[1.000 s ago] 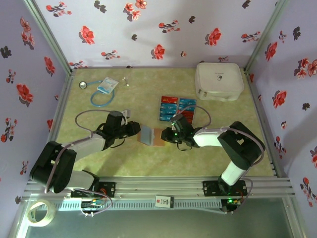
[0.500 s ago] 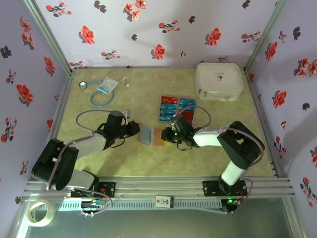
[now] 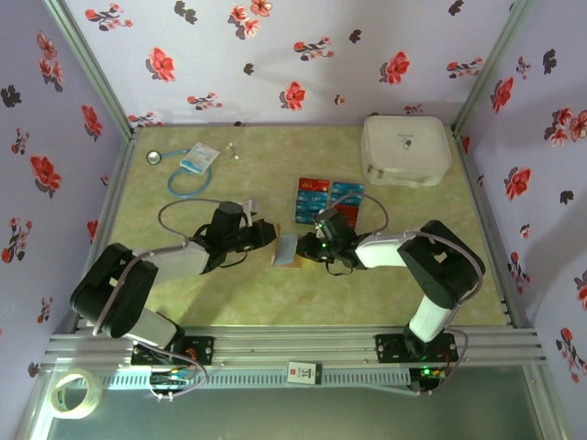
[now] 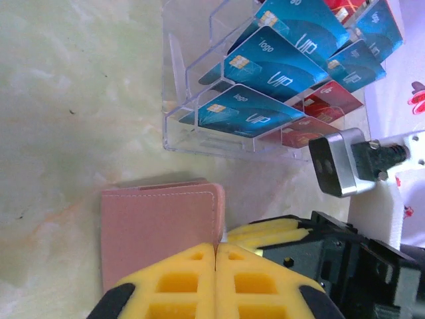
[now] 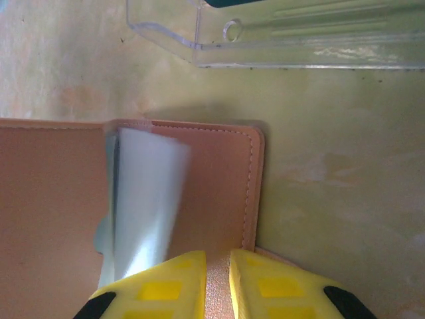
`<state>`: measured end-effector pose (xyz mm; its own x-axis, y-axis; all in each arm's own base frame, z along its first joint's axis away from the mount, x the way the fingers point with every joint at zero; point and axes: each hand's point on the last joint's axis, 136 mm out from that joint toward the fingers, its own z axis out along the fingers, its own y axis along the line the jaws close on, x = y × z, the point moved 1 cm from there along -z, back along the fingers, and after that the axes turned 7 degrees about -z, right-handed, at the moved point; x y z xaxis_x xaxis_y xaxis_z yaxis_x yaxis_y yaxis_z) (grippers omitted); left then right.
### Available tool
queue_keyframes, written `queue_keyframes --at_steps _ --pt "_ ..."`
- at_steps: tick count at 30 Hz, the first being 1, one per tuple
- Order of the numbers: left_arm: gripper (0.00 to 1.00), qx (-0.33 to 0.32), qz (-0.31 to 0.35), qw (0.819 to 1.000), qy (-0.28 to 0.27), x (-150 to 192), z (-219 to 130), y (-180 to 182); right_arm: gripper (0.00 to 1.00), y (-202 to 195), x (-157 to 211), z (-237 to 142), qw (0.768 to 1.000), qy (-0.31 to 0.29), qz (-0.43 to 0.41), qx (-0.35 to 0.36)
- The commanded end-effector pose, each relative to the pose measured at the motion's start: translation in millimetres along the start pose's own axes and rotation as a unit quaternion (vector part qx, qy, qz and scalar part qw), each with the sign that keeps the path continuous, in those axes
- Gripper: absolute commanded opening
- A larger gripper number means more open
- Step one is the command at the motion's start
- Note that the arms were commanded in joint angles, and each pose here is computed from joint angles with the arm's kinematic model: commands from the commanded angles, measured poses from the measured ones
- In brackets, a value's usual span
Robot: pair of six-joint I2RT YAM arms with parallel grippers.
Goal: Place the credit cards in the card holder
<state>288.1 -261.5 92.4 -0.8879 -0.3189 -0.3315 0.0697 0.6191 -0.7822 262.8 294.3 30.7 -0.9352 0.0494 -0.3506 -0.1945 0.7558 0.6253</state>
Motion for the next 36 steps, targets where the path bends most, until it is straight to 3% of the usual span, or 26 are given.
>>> queue_keyframes --at_steps 1,10,19,26,31,36 --pt "0.0 -0.002 -0.015 1.0 -0.001 2.4 2.4 8.4 0.17 -16.3 10.9 4.1 0.999 0.022 0.01 0.032" --pt "0.0 -0.066 -0.006 0.997 -0.025 -3.7 -25.7 49.3 0.19 -9.2 5.0 -5.4 1.0 0.013 0.004 0.026" --pt "0.0 -0.122 0.024 0.992 -0.017 -4.5 -37.4 67.9 0.23 3.2 -12.6 -39.8 0.998 -0.018 -0.028 0.052" --pt "0.26 -0.187 0.035 0.982 -0.013 -4.2 -44.6 88.0 0.26 18.6 -22.8 -42.2 0.998 -0.017 -0.044 0.039" --pt "0.34 -0.254 0.062 0.965 0.001 -6.4 -54.7 100.4 0.26 31.3 -27.2 -31.1 0.998 -0.007 -0.057 0.028" --pt "0.35 -0.292 0.081 0.953 0.016 -7.1 -58.6 106.5 0.25 39.3 -25.4 -18.7 0.998 0.006 -0.065 0.023"
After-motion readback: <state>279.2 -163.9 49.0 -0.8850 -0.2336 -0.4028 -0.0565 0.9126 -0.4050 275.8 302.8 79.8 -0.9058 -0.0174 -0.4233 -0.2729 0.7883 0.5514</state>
